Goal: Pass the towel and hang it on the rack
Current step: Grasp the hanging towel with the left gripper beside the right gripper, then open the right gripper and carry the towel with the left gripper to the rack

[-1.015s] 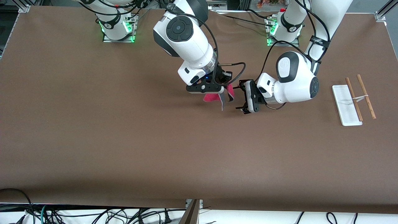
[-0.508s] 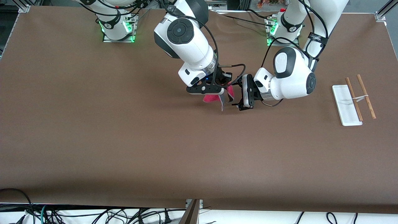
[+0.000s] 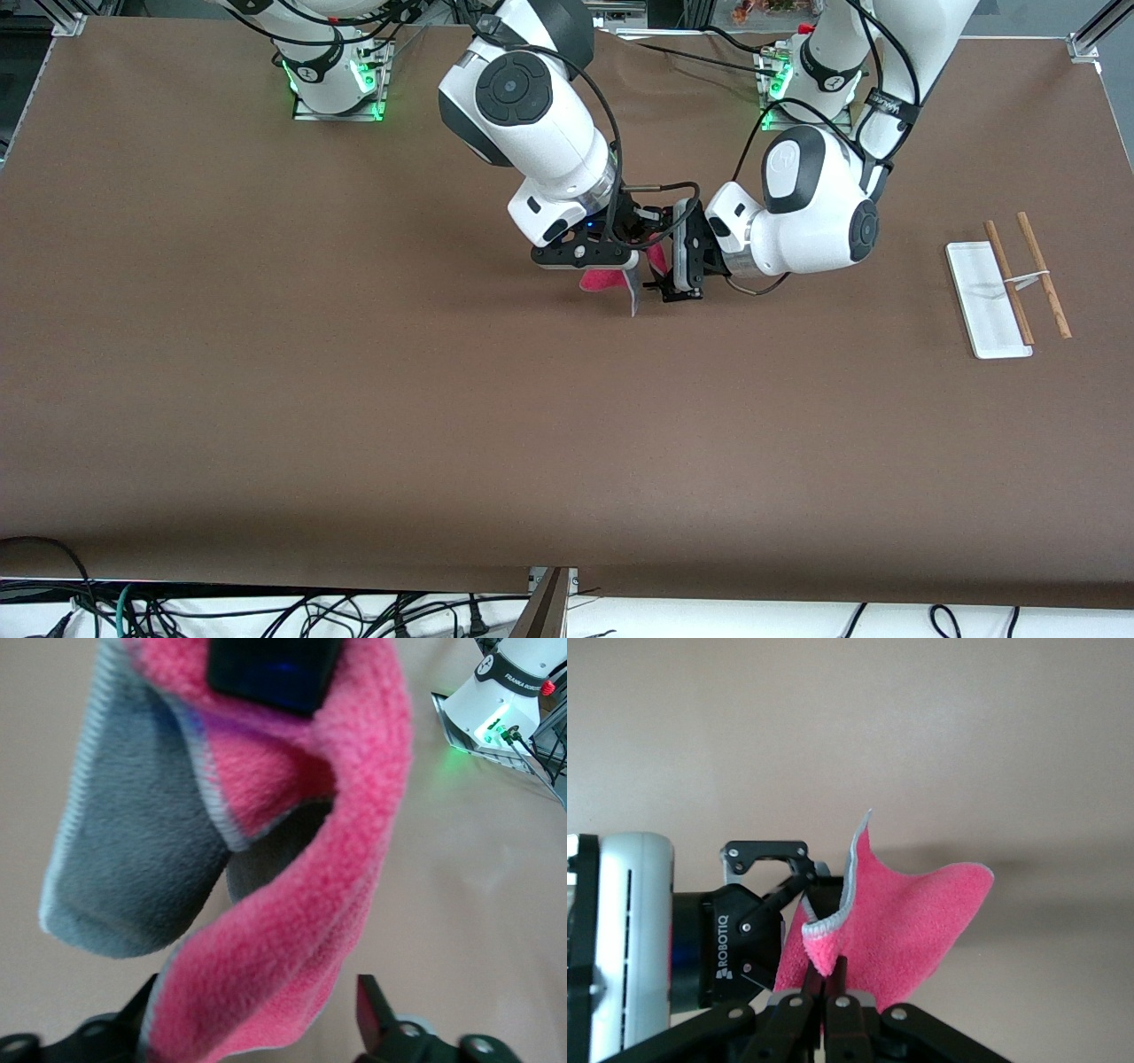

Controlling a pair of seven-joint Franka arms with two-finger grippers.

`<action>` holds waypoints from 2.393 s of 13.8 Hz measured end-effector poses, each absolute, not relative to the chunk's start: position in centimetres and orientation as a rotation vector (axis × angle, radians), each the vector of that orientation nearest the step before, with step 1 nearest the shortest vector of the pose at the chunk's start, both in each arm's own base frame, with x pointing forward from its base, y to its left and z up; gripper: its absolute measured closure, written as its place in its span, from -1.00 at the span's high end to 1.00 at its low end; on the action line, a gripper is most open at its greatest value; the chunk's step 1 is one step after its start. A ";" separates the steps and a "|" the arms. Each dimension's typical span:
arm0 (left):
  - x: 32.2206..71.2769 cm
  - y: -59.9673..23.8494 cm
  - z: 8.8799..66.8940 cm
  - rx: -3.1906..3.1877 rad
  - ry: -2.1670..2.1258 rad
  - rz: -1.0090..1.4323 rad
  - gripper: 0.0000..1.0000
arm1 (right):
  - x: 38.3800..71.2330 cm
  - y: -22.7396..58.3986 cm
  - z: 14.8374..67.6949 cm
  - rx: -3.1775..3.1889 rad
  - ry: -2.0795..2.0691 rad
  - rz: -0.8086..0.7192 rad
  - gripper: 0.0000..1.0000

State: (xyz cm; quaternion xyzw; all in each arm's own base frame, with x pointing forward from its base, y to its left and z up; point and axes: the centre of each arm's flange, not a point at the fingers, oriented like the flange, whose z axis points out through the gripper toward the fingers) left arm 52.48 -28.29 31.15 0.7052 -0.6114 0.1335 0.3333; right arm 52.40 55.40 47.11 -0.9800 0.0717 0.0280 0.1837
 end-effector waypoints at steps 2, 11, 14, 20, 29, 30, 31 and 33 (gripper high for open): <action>52.4 -28.3 31.0 1.834 -1.608 0.349 0.22 | 52.4 55.4 47.1 -2.764 0.202 0.079 -0.96; 52.7 -27.5 30.8 1.838 -1.635 0.344 -0.96 | 52.5 55.3 47.1 -2.764 0.204 0.078 -0.66; 52.8 -27.2 30.8 1.844 -1.631 0.347 -0.96 | 52.7 55.1 47.1 -2.765 0.185 0.072 0.00; 54.5 -22.7 31.4 1.870 -1.559 0.345 -0.96 | 56.2 51.0 47.5 -2.787 0.178 0.044 1.00; 58.9 0.2 39.5 1.898 -1.365 0.327 -0.96 | 68.7 22.0 48.5 -2.969 0.041 0.130 1.00; 58.9 2.8 40.5 1.911 -1.352 0.330 -0.96 | 69.4 19.4 48.4 -3.001 0.065 0.117 1.00; 58.7 5.1 41.3 1.925 -1.349 0.319 -0.96 | 69.9 17.3 48.5 -3.034 0.091 0.102 1.00; 58.0 9.8 42.2 1.971 -1.347 0.275 -0.96 | 70.3 13.5 49.8 -3.089 0.109 0.061 1.00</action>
